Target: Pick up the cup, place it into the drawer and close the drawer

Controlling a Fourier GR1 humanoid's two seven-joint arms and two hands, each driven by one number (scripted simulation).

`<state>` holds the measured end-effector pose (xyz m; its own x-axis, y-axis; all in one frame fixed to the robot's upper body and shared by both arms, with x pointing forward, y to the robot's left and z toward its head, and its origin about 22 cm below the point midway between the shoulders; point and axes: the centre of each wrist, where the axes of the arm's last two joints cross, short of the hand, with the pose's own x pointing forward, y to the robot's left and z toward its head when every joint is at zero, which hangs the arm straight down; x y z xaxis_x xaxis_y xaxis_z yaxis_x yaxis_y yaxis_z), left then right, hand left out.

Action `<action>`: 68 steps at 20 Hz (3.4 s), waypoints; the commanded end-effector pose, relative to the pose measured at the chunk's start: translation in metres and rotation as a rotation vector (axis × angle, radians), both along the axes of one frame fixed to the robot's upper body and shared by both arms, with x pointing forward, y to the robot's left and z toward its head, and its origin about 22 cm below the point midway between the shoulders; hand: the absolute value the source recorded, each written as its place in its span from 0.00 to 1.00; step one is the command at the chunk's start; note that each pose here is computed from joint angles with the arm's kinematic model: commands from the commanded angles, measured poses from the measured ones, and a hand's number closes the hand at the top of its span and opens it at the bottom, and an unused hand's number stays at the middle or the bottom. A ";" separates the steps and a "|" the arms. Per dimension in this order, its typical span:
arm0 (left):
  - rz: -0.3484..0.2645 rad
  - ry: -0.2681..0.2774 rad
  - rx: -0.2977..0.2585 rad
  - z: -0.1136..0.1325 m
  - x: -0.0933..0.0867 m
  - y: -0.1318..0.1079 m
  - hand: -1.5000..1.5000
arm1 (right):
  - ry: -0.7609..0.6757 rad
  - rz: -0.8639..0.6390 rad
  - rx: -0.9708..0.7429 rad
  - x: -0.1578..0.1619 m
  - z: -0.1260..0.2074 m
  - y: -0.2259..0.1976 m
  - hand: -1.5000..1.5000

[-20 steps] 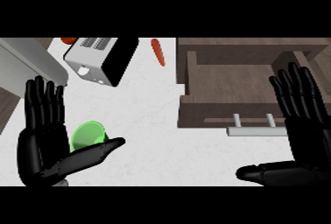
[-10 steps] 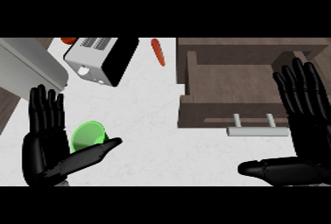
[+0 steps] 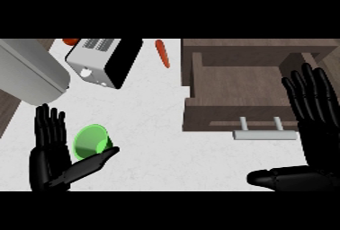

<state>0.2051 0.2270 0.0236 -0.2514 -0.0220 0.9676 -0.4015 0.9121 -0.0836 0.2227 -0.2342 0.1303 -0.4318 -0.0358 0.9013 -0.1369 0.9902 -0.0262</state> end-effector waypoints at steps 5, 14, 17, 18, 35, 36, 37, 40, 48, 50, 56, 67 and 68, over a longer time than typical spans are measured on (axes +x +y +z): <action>0.042 0.059 0.004 -0.033 0.002 0.018 0.00 | 0.008 0.004 0.007 0.001 0.007 0.001 0.00; 0.036 0.086 -0.016 -0.090 -0.018 0.031 0.00 | 0.005 0.019 0.006 -0.004 0.016 -0.005 0.00; 0.044 0.105 -0.022 -0.085 0.011 0.031 0.00 | -0.006 0.005 -0.002 0.005 0.011 -0.011 0.00; 0.035 0.105 -0.033 -0.114 -0.010 0.026 0.00 | 0.006 0.028 -0.012 -0.012 0.022 -0.004 0.00; 0.076 0.115 -0.038 -0.156 -0.007 0.055 0.00 | 0.014 0.039 0.006 -0.001 0.018 0.006 0.00; 0.061 0.110 -0.048 -0.162 -0.016 0.055 0.00 | 0.010 0.022 -0.004 0.003 0.013 -0.002 0.00; 0.042 0.094 -0.047 -0.157 -0.003 0.046 0.00 | 0.016 0.034 -0.010 0.005 0.016 0.013 0.00; 0.047 0.117 -0.045 -0.162 -0.004 0.051 0.00 | 0.013 0.038 -0.006 0.008 0.003 -0.004 0.00; 0.026 0.054 -0.078 -0.172 0.009 0.045 0.00 | 0.022 0.031 -0.013 0.005 -0.007 0.001 0.00; 0.027 0.070 -0.093 -0.164 0.014 0.059 0.00 | 0.009 0.047 -0.011 -0.008 0.026 -0.005 0.00; -0.003 0.056 -0.147 -0.166 0.020 0.070 0.00 | 0.010 0.046 0.002 -0.024 0.014 -0.013 0.00; -0.163 -0.075 -0.277 -0.174 0.035 0.049 1.00 | 0.001 0.052 -0.009 0.010 0.026 -0.007 0.00; -0.145 -0.071 -0.259 -0.188 0.017 0.045 1.00 | 0.034 0.035 0.014 0.003 0.017 0.007 0.00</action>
